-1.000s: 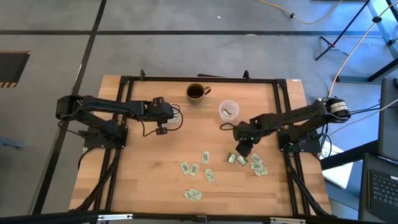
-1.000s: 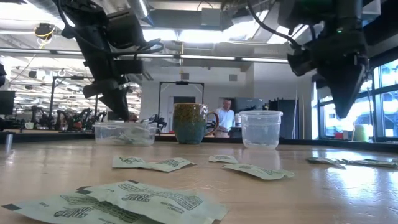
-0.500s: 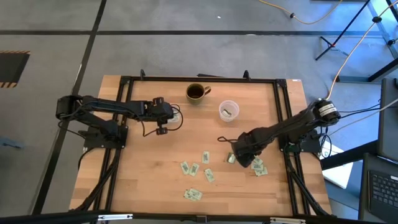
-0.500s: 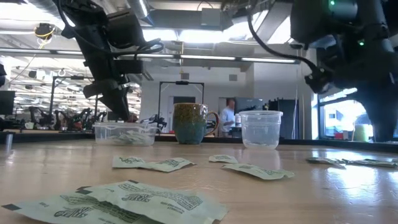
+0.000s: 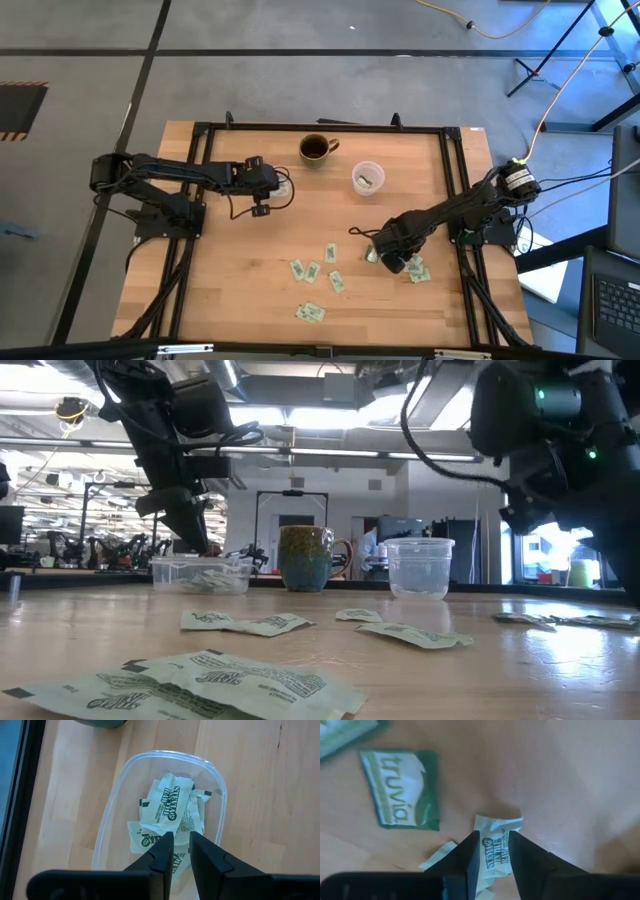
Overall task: Pick and place Stevia / Truvia into bins
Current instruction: Put the light green stevia packet into the left transparent container
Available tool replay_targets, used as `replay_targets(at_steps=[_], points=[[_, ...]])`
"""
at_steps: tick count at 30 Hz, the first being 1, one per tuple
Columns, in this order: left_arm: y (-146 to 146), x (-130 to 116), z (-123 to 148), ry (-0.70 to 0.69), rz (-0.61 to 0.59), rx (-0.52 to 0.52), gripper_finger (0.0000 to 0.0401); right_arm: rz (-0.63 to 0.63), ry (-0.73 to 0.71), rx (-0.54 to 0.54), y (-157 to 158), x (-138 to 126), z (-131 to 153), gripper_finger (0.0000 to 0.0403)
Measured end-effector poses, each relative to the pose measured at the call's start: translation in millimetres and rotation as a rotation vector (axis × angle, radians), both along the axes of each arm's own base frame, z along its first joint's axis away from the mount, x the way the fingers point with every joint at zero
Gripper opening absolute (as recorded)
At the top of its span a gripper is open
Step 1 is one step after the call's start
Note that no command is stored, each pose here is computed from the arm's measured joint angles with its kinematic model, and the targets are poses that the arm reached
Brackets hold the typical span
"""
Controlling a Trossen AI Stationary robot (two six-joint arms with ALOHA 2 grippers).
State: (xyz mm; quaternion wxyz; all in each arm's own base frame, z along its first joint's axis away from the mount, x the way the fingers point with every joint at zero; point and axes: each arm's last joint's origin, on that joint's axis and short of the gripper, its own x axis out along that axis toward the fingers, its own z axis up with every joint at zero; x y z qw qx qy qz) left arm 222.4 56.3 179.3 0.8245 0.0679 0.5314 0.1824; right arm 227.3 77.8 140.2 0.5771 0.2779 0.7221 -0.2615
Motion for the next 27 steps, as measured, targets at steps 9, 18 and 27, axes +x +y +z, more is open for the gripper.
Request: replay_targets(at_steps=[9, 18, 27], points=[[0.0, 0.1, -0.1, -0.001, -0.001, -0.001, 0.0056, 0.006, 0.016, 0.064, -3.8, -12.4, -16.6, 0.0078], [0.0, 0.4, 0.1, -0.004, -0.001, -0.001, 0.0055, 0.030, 0.011, 0.066, -6.7, -13.4, -14.4, 0.0019], [0.1, 1.0, 1.7, -0.014, -0.017, 0.009, 0.0054, 0.165, -0.148, 0.044, -3.3, 4.4, 15.6, 0.0011]])
